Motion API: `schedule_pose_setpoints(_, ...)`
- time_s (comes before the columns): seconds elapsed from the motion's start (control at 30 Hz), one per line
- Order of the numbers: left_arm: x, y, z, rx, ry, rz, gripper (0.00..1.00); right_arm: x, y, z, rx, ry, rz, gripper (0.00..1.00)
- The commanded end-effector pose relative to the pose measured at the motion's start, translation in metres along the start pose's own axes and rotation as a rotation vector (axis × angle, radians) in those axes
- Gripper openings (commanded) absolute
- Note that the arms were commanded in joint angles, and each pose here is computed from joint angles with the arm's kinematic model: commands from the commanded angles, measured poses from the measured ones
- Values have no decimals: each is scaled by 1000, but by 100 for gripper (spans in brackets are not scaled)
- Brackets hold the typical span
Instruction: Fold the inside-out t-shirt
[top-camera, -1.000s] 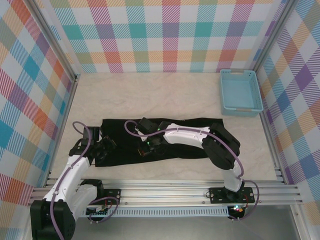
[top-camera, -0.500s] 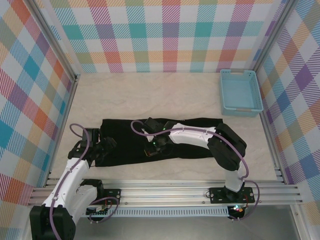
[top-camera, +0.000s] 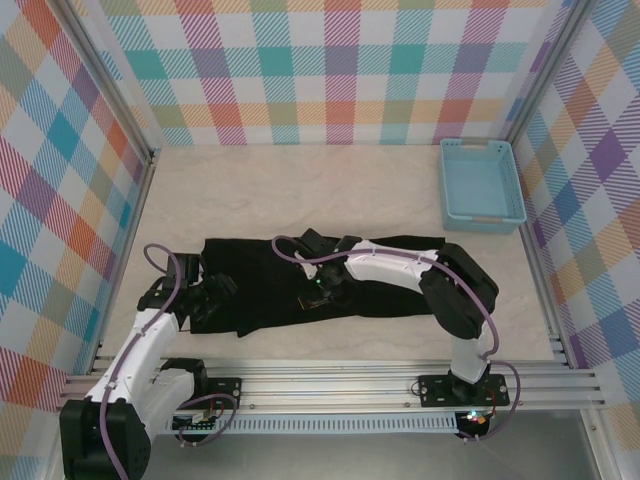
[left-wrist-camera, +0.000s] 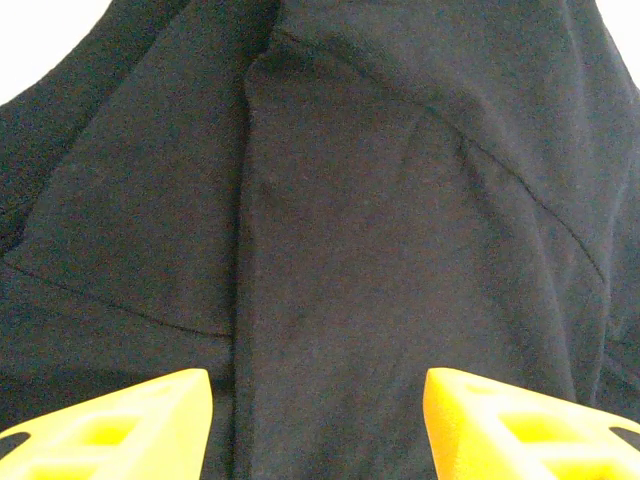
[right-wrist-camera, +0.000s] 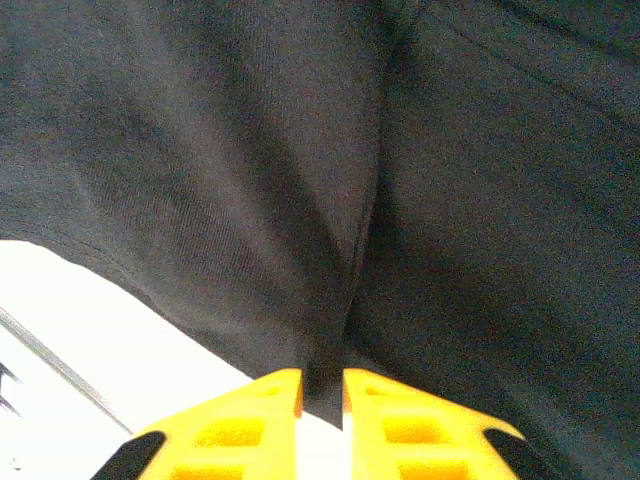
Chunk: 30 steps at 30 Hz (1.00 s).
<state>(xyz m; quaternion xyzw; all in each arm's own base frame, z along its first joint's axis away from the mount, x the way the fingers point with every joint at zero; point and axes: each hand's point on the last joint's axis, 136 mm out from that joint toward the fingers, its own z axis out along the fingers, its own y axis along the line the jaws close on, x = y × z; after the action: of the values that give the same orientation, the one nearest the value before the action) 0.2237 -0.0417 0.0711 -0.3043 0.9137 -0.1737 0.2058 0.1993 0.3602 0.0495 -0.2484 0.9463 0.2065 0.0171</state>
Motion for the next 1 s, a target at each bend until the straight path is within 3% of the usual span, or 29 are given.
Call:
schedule_pose_setpoints(0.0, -6, -4, 0, -14, -16, 49, 59, 6, 6, -18, -25, 8, -30, 25)
schedule_pose_setpoints(0.23, -46, 1, 11, -121, -147, 102, 59, -25, 10, -34, -121, -96, 22, 43)
schedule_pose_setpoints(0.37, -64, -4, 23, -143, -187, 111, 58, -55, 0, -20, -135, -150, 101, 44)
schedule_pose_setpoints(0.57, -69, -7, 48, -156, -144, 111, 51, -91, -4, 0, -141, -185, 121, 44)
schedule_pose_setpoints(0.8, -77, -11, 56, -153, -162, 118, 37, -105, -5, 22, -149, -174, 133, 37)
schedule_pose_setpoints(0.97, -79, -8, 62, -171, -156, 126, 22, -111, -8, 29, -136, -177, 127, 20)
